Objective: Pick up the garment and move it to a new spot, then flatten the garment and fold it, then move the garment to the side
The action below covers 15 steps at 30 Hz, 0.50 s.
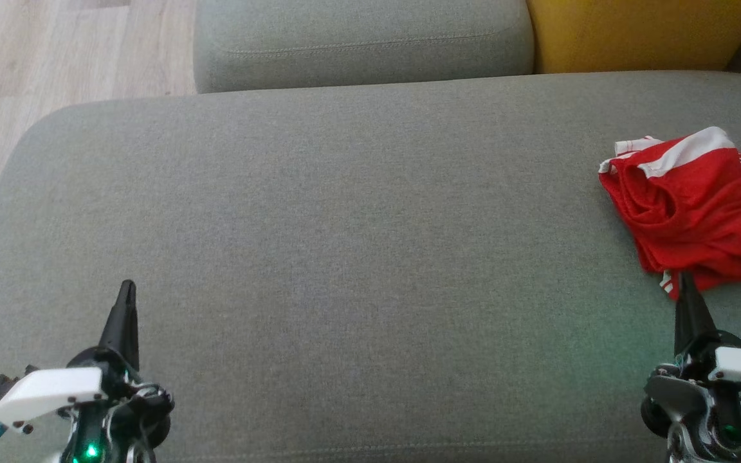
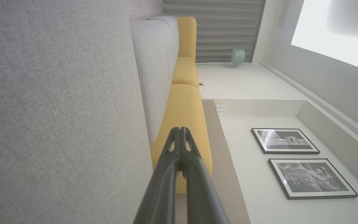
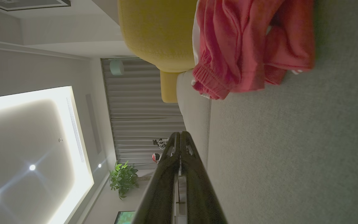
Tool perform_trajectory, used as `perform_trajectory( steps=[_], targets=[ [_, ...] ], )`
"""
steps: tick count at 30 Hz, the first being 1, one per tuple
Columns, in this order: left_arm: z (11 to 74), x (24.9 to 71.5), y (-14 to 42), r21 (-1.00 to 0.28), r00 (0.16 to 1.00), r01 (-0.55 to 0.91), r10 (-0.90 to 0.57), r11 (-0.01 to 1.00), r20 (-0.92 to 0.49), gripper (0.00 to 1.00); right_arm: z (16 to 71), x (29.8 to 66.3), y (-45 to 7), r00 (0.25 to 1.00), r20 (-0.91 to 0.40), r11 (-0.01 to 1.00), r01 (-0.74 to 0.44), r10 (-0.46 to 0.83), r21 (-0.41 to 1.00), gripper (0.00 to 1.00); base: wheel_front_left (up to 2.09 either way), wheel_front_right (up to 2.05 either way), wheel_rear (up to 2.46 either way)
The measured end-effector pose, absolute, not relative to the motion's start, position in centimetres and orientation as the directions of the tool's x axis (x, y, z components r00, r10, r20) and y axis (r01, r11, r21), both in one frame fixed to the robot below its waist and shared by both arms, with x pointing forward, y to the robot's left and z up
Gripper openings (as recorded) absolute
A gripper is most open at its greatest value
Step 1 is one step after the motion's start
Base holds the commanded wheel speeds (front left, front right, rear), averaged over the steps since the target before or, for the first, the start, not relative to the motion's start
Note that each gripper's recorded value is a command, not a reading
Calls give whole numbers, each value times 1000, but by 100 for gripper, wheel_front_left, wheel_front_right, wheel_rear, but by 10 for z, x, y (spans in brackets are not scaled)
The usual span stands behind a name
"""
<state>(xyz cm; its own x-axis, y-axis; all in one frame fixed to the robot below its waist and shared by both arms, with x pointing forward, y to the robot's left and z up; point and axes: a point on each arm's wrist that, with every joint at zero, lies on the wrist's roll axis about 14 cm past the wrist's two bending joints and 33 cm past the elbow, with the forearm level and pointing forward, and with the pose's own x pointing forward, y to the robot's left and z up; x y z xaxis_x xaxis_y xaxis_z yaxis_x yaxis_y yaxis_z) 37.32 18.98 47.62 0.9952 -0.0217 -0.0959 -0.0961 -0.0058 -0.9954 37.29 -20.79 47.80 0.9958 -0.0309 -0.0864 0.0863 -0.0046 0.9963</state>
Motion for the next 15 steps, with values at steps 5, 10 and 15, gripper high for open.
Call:
perform_trajectory(
  steps=[5,10,15],
  targets=[
    [476,373,190,-995,995,-96,-20,-7,-96,0,478,373,-208,996,-86,-5,86,-31,996,0,0,0,0],
    [476,373,190,-995,995,-96,-20,-8,-96,0,478,373,-208,996,-86,-5,86,-31,996,0,0,0,0],
    [476,373,190,-995,995,-96,-19,-9,-96,0,478,373,-208,996,-86,-5,86,-31,996,0,0,0,0]
  ],
)
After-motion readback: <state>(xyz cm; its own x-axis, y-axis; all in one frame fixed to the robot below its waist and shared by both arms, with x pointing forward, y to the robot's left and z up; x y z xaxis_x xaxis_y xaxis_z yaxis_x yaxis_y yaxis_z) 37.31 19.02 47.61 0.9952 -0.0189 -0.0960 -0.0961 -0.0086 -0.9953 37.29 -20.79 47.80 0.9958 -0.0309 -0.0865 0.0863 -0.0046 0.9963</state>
